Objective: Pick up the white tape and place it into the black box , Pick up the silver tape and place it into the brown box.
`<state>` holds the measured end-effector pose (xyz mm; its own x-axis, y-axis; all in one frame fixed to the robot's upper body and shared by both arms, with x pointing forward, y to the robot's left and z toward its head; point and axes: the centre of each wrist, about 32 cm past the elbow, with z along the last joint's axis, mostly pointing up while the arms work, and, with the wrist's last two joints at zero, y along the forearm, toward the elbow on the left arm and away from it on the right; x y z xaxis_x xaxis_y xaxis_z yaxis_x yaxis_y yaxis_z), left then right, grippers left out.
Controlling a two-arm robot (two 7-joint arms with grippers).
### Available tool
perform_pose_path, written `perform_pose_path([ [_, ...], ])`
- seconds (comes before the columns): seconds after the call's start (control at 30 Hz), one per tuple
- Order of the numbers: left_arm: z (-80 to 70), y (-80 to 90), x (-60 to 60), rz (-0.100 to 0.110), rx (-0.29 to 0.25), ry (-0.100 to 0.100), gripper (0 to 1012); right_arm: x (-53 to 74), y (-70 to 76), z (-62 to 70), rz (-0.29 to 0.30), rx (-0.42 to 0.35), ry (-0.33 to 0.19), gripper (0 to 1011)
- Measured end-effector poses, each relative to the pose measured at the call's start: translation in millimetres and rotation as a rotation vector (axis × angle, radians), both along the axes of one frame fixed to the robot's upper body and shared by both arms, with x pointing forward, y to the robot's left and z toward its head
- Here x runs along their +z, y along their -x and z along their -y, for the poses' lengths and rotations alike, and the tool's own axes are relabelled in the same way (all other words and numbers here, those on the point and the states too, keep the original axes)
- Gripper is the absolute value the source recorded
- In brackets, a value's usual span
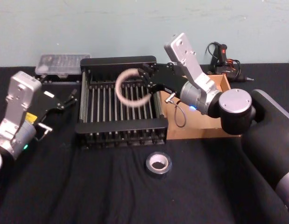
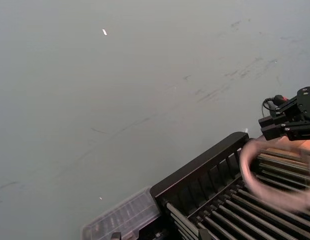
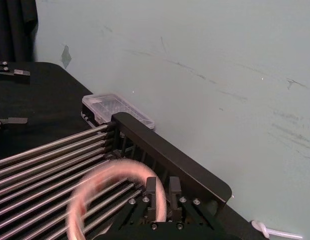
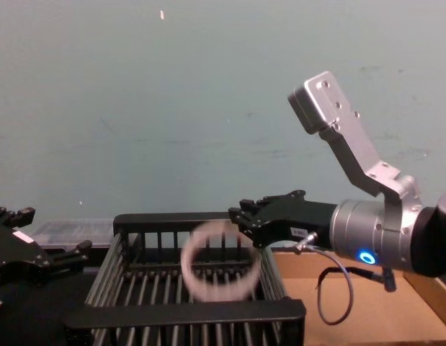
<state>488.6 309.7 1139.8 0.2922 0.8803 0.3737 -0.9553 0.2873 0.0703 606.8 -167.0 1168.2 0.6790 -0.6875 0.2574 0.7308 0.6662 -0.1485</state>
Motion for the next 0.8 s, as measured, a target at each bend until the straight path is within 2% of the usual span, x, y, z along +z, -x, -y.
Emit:
perform_pose_path([
  [0.07, 0.0, 0.0, 0.0, 0.0, 0.0, 0.0, 1001, 0.0, 0.0, 0.1, 0.0, 0.0, 0.0, 229],
  [0.13, 0.0, 0.0, 0.0, 0.0, 0.0, 0.0, 1001, 0.0, 0.1, 0.1, 0.0, -0.001, -0.001, 256],
  [0.23, 0.0, 0.0, 0.0, 0.0, 0.0, 0.0, 1001, 0.1, 0.1, 0.1, 0.0, -0.001, -0.001, 383],
  [0.47, 0.0, 0.0, 0.0, 0.0, 0.0, 0.0, 1001, 0.1, 0.2, 0.2, -0.001, -0.002, -0.002, 564],
  [0.57, 0.0, 0.0, 0.0, 0.0, 0.0, 0.0, 1001, 0.1, 0.2, 0.2, -0.001, -0.003, -0.003, 685],
  [0.6, 0.0, 0.0, 0.0, 0.0, 0.0, 0.0, 1001, 0.2, 0.2, 0.2, -0.001, -0.003, -0.003, 685],
  [0.7, 0.0, 0.0, 0.0, 0.0, 0.0, 0.0, 1001, 0.3, 0.2, 0.2, -0.001, -0.003, -0.003, 821],
  [0.8, 0.0, 0.0, 0.0, 0.0, 0.0, 0.0, 1001, 0.2, 0.2, 0.2, -0.001, -0.003, -0.003, 891],
])
